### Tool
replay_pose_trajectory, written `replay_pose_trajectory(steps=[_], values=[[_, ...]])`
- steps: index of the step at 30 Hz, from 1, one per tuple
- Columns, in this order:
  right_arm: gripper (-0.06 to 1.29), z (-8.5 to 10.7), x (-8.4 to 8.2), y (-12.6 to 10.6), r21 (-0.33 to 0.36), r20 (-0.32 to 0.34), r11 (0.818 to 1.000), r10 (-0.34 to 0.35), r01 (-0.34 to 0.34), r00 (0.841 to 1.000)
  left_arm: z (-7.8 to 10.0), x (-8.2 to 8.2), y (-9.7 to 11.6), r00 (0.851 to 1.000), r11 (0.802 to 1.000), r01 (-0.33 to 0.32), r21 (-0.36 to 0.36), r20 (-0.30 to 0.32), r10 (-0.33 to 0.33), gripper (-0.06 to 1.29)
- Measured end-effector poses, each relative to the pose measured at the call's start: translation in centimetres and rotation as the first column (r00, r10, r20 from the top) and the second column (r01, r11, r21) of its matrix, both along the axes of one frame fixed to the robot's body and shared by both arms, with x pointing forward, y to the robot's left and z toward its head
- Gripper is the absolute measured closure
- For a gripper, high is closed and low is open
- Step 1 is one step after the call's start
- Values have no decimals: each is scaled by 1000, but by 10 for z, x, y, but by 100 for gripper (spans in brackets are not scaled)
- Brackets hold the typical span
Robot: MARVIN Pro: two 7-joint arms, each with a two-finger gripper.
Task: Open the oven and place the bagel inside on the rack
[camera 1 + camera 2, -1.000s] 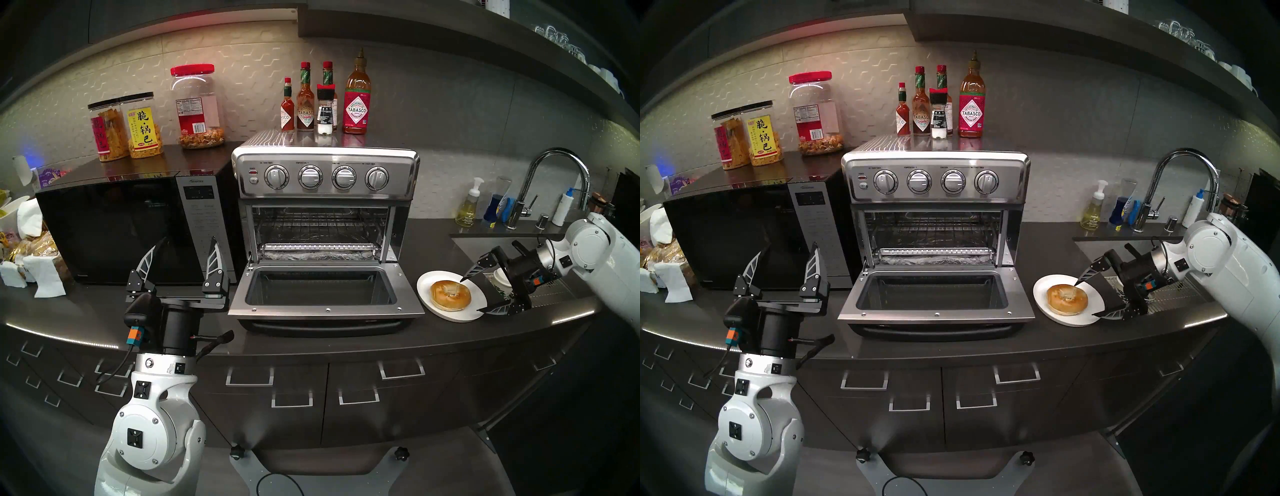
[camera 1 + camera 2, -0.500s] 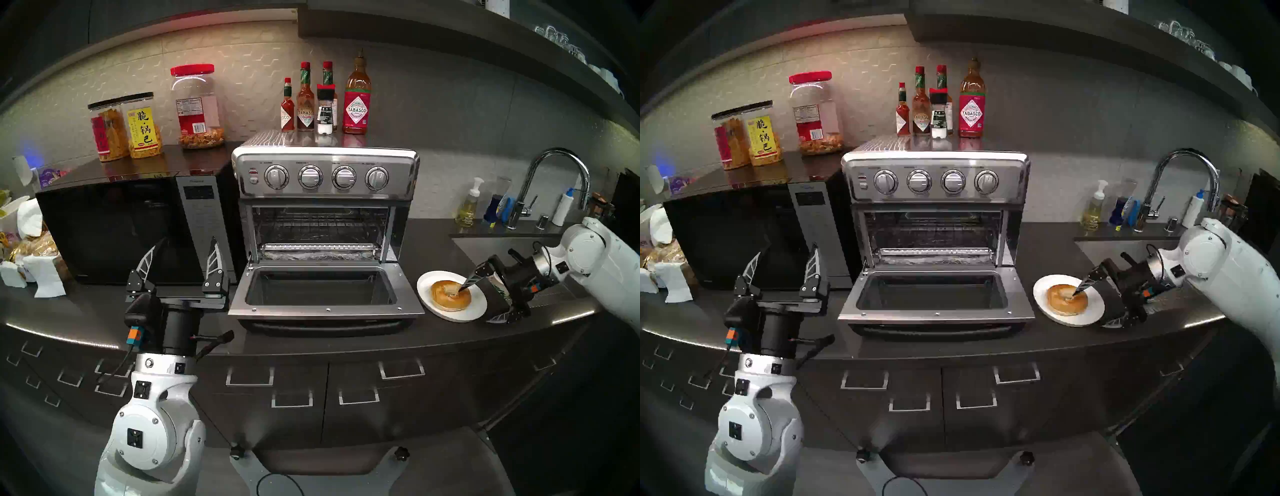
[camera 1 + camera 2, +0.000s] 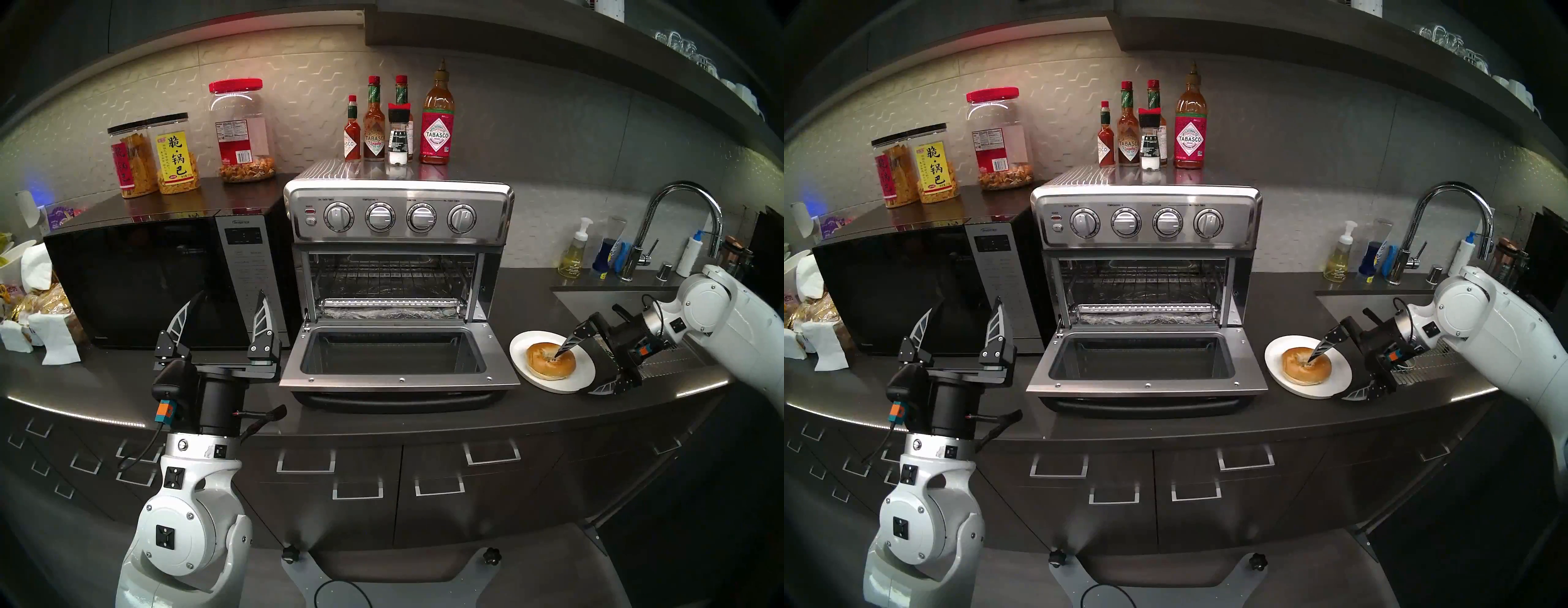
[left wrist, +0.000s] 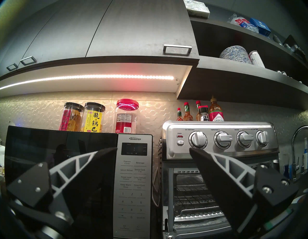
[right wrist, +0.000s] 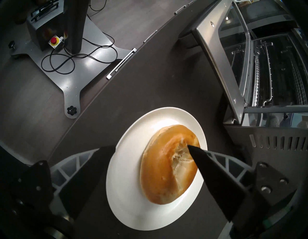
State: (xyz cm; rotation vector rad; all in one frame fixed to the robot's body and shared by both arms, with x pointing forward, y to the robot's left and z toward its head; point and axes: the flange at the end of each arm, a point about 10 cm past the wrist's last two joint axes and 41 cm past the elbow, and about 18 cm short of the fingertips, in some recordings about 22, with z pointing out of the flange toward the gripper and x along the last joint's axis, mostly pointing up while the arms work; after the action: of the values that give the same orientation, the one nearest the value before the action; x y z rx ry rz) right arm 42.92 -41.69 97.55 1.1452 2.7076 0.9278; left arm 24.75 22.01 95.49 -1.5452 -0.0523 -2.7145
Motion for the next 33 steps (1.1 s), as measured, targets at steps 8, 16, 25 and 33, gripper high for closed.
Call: replay_pose_trajectory(steps=[8, 16, 25, 33], values=[[0, 12, 7, -2, 0, 19, 1000, -12, 12, 1000, 0, 0, 0, 1000, 1000, 0, 0, 0, 0, 0], [0, 10, 8, -4, -2, 8, 1000, -11, 11, 1000, 0, 0, 0, 1000, 1000, 0, 0, 0, 0, 0], [0, -2, 12, 1, 0, -23, 1000, 5, -5, 1000, 0, 0, 0, 1000, 1000, 0, 0, 0, 0, 0], [0, -4, 15, 5, -1, -35, 1000, 13, -13, 999, 0, 0, 0, 1000, 1000, 0, 0, 0, 0, 0]])
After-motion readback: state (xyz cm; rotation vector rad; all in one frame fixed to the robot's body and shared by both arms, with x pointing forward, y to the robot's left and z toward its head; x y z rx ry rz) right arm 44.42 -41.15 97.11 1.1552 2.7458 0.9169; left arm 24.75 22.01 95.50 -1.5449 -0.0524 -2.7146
